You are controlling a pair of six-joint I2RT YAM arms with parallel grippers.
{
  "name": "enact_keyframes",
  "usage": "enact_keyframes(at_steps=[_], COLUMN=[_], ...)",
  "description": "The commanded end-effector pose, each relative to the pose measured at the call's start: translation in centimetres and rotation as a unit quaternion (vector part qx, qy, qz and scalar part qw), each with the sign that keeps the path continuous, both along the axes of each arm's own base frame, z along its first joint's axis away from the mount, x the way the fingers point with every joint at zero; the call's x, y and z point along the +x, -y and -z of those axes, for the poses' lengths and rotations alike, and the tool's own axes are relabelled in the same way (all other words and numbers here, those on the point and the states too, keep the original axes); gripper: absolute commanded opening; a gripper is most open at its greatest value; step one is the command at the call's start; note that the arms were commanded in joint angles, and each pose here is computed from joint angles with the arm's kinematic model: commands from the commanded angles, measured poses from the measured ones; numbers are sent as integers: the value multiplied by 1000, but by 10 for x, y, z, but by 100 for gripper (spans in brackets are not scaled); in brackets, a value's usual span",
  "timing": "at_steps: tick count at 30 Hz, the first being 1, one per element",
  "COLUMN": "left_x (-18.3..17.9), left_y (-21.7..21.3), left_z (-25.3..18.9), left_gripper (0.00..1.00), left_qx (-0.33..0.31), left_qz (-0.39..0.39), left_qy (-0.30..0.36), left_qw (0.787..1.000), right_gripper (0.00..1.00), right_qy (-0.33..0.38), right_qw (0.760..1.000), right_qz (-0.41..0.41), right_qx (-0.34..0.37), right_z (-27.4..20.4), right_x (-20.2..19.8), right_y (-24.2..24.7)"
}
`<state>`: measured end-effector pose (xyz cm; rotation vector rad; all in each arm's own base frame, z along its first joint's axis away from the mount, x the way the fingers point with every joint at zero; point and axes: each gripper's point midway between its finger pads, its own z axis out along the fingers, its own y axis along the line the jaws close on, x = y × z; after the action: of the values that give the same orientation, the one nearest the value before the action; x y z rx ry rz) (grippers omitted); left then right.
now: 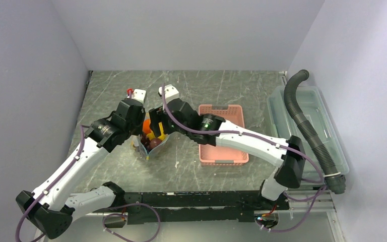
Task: Place the food in the zip-top bag and seal the zipper
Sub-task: Place the fake fruit in the zipper food storage bag, then zip the zipper food storage bag at the center of the board.
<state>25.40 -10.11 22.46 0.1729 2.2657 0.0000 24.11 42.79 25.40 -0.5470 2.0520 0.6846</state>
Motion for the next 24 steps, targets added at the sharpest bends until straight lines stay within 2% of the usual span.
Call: enact_keyframes(at_steps=[1,10,24], left_x=[7,8,9], left_y=[7,6,5], left_z=[-9,-8,-8], left_gripper=[0,0,0], left_qx=[-12,-10,-20], left_qz=[9,5,-11], left_qy=[20,20,17], left_qw=[1000,1000,1000], right_gripper=[77,77,76], right_qy=[32,27,-65], right_qw=[998,997,987], right_qz=[10,-10,-61], right_qx=[50,74,134], right_z=[-46,-58,-40], right_x=[-1,-20,-67], right_y=[15,32,29])
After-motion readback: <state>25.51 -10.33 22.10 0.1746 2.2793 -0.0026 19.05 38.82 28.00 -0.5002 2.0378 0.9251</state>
